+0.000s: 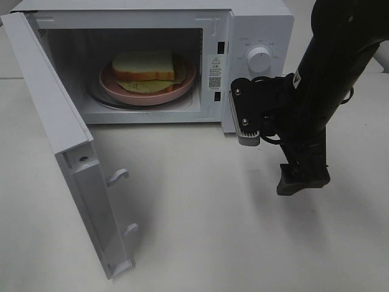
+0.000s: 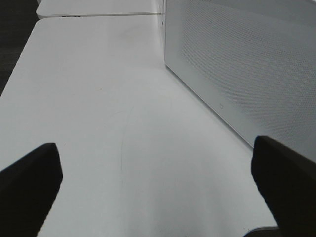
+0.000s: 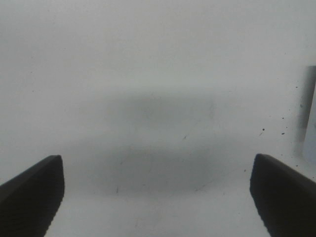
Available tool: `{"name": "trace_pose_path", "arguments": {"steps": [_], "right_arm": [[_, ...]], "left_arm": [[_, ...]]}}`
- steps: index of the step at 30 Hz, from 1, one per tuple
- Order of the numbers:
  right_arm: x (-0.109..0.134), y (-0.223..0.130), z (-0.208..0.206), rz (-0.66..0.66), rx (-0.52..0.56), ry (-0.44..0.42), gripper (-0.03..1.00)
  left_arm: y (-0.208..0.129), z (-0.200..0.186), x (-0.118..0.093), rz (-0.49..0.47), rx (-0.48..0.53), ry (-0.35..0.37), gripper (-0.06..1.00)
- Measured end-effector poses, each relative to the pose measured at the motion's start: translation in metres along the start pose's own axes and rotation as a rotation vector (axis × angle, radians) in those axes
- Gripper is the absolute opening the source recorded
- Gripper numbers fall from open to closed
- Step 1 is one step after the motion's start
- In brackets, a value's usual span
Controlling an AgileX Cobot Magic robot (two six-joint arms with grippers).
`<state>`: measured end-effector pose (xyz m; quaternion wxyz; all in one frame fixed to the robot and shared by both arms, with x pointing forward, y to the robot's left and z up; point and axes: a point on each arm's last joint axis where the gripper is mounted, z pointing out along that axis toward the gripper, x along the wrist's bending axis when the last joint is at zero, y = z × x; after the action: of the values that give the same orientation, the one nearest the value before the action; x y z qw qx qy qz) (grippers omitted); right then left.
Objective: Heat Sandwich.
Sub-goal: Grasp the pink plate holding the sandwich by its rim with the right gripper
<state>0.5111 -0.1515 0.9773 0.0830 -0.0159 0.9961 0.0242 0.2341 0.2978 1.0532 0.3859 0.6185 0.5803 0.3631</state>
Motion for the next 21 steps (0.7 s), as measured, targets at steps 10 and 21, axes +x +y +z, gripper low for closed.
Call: {"name": "trace_pose_path", "arguments": {"steps": [10, 21], "right_arm": [[-0.006, 0.015, -0.010, -0.078, -0.001, -0.077, 0.95], [-0.032, 0.047, -0.040, -0.156, -0.097, -0.264, 0.94]], "left_arm": [[0.000, 0.000, 0.000, 0.000, 0.000, 0.000, 0.99], [0.000, 0.000, 0.000, 0.000, 0.000, 0.000, 0.99]]}}
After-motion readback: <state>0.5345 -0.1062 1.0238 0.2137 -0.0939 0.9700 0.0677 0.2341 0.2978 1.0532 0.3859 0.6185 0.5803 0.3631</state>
